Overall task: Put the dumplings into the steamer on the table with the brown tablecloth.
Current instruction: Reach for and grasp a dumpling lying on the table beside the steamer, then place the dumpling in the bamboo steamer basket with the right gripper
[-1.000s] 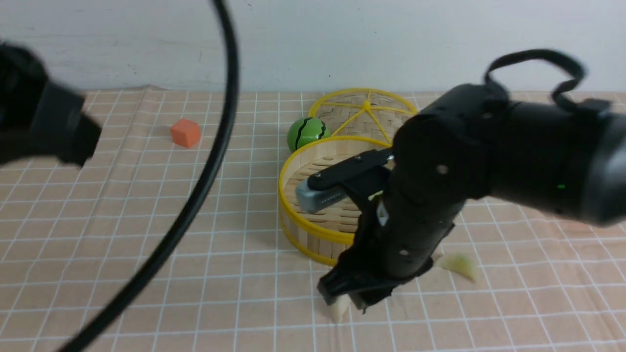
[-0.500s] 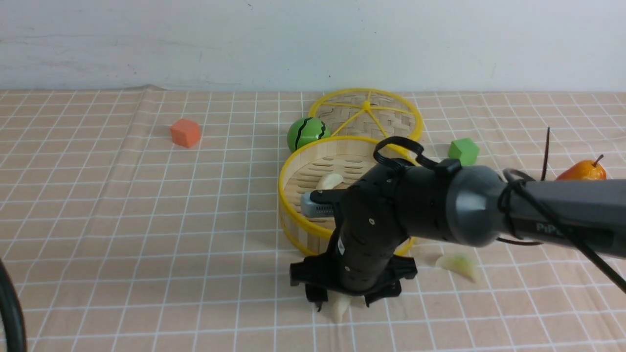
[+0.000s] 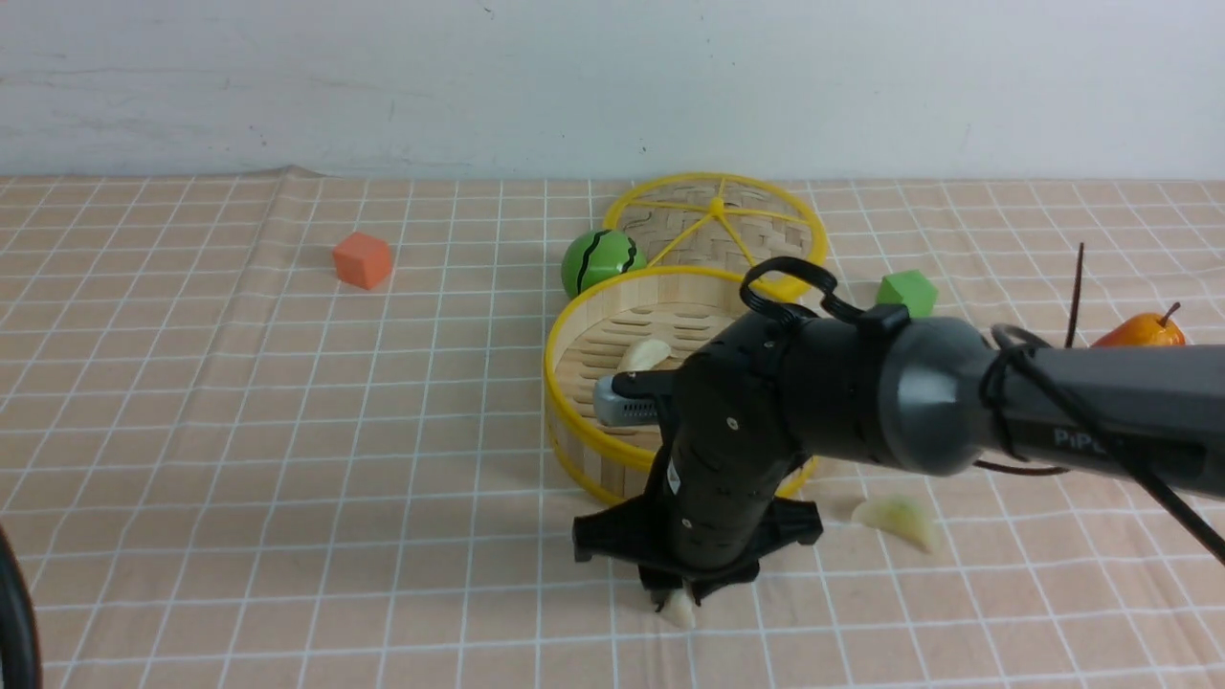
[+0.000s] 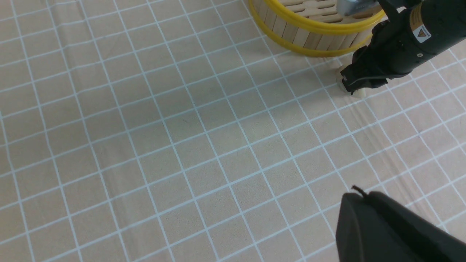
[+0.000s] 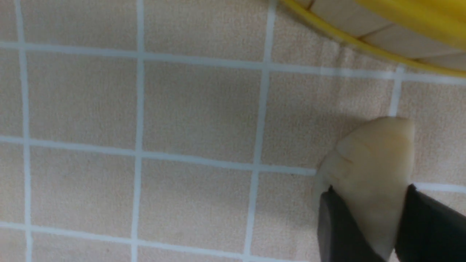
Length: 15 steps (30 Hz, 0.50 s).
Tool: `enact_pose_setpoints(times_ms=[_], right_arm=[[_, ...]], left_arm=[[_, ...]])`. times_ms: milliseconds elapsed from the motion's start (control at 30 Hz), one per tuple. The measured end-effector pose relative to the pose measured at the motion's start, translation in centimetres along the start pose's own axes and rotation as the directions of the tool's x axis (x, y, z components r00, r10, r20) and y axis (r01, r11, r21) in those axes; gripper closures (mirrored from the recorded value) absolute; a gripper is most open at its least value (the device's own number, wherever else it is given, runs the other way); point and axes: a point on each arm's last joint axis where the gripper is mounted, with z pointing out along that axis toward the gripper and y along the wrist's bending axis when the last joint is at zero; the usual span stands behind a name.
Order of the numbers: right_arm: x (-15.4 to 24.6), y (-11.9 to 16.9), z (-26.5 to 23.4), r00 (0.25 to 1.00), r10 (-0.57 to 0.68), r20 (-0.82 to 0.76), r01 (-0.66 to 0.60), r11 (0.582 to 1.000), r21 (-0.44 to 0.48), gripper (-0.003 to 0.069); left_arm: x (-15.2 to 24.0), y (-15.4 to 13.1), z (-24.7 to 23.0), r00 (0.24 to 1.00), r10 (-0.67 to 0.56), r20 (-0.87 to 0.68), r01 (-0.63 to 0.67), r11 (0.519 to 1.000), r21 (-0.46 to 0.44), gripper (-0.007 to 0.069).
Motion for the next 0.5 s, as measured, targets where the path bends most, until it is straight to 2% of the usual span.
enact_pose_setpoints(times_ms=[167,333,500], right_arm=[[0.1,0.0,-1.5,0.992,-0.125,-0.029,0.125,0.992,0.015,0.0447],[-2.0,1.1,-8.6,0.960,-0.264,0.091,0.268,0.963,-0.031,0.0447],[-5.9,0.8,-12.3,0.947,-0.258,0.194,0.270,0.962,-0.038,0.0447]], left_arm=[[0.0,0.1,0.0,1.000,0.002,0.001,-0.002,1.000,-0.007,0.0639],[0.0,0.1,0.0,1.000,0.002,0.001,-0.002,1.000,-0.007,0.0639],[-0.2,0.0,0.0,1.000,0.002,0.027,-0.002,1.000,-0.001,0.0639]])
